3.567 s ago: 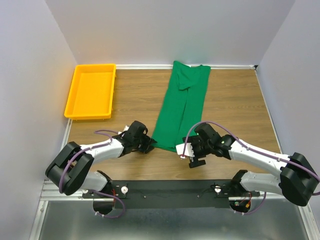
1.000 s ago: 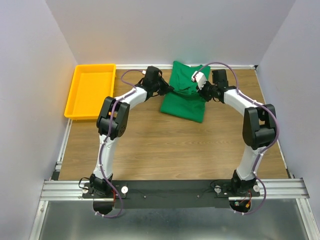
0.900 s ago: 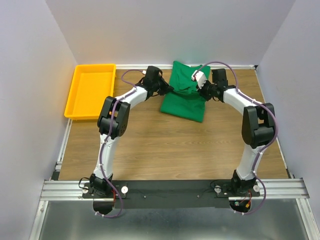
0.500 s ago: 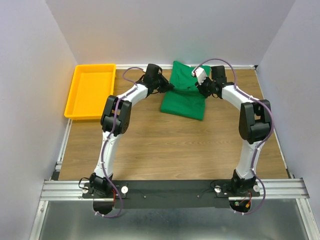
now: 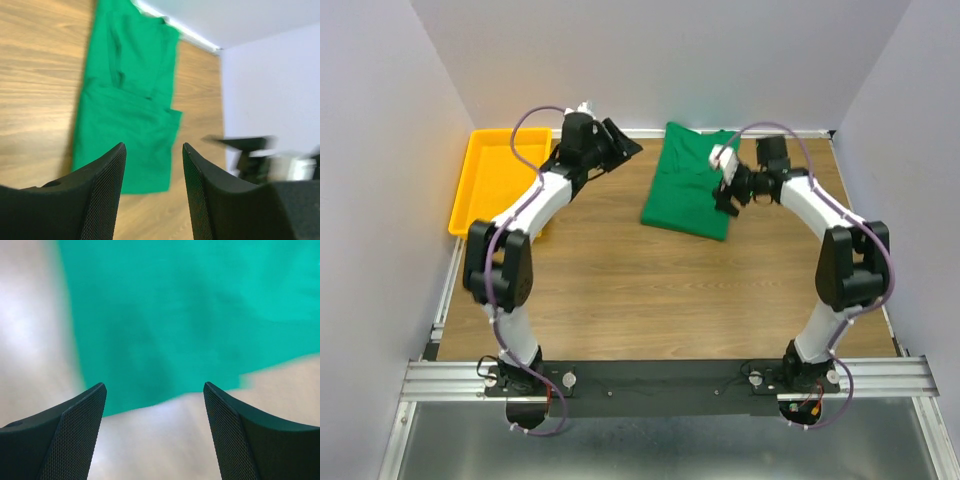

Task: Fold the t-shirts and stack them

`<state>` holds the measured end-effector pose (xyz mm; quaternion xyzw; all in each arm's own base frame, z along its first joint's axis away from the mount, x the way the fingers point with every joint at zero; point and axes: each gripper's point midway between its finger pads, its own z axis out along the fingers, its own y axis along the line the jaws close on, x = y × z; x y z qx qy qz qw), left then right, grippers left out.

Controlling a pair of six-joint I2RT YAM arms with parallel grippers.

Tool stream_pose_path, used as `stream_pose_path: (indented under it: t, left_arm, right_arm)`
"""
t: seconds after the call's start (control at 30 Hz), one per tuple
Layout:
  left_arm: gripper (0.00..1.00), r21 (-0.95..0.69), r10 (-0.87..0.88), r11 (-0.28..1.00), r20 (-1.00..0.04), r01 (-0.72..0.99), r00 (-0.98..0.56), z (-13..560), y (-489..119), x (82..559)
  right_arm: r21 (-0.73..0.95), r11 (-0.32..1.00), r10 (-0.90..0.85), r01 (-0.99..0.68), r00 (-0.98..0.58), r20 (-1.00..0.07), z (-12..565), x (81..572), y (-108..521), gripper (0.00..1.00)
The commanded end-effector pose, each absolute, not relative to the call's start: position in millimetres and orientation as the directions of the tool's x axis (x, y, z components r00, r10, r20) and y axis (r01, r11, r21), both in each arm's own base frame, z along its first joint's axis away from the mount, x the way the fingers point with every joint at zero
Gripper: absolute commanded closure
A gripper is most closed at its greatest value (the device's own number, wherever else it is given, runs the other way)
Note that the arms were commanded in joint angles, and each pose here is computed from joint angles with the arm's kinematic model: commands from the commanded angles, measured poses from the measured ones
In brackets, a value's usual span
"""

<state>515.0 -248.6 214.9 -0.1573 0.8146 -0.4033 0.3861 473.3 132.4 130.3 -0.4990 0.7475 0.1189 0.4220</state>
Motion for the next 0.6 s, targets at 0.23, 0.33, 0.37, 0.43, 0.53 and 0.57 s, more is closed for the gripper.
stream_pose_path:
  t: [0.23, 0.33, 0.37, 0.43, 0.53, 0.57]
  left_arm:
    - [0.41, -0.808, -0.616, 0.536, -0.178, -0.243, -0.767, 94.5, -278.2, 381.2]
    - [0.41, -0.797, -0.65, 0.517, -0.129, -0.312, -0.749, 78.6, -289.0, 386.8]
    - [0.41, -0.797, -0.663, 0.512, -0.129, -0.321, -0.737, 80.9, -292.1, 394.0]
    - [0.41, -0.758, -0.693, 0.516, -0.096, -0.398, -0.715, 61.5, -292.3, 395.1]
    - [0.41, -0.693, -0.747, 0.516, -0.077, -0.504, -0.66, 42.9, -285.2, 401.0]
    - [0.41, -0.683, -0.753, 0.518, -0.079, -0.515, -0.653, 41.4, -285.3, 403.3]
  right_arm:
    - [-0.35, 0.321, -0.845, -0.88, -0.1, -0.525, 52.3, 374.3, 143.5, 0.11]
    - [-0.377, 0.319, -0.85, -0.869, -0.087, -0.52, 51.4, 375.8, 142.3, 0.11]
    - [-0.375, 0.321, -0.851, -0.87, -0.09, -0.518, 49.1, 376.3, 142.3, 0.11]
    - [-0.374, 0.318, -0.853, -0.871, -0.09, -0.514, 46.2, 376.9, 142.1, 0.11]
    - [-0.371, 0.322, -0.848, -0.871, -0.092, -0.522, 44.7, 379.2, 144.6, 0.11]
    - [-0.37, 0.325, -0.847, -0.87, -0.093, -0.524, 44.5, 380.2, 144.7, 0.11]
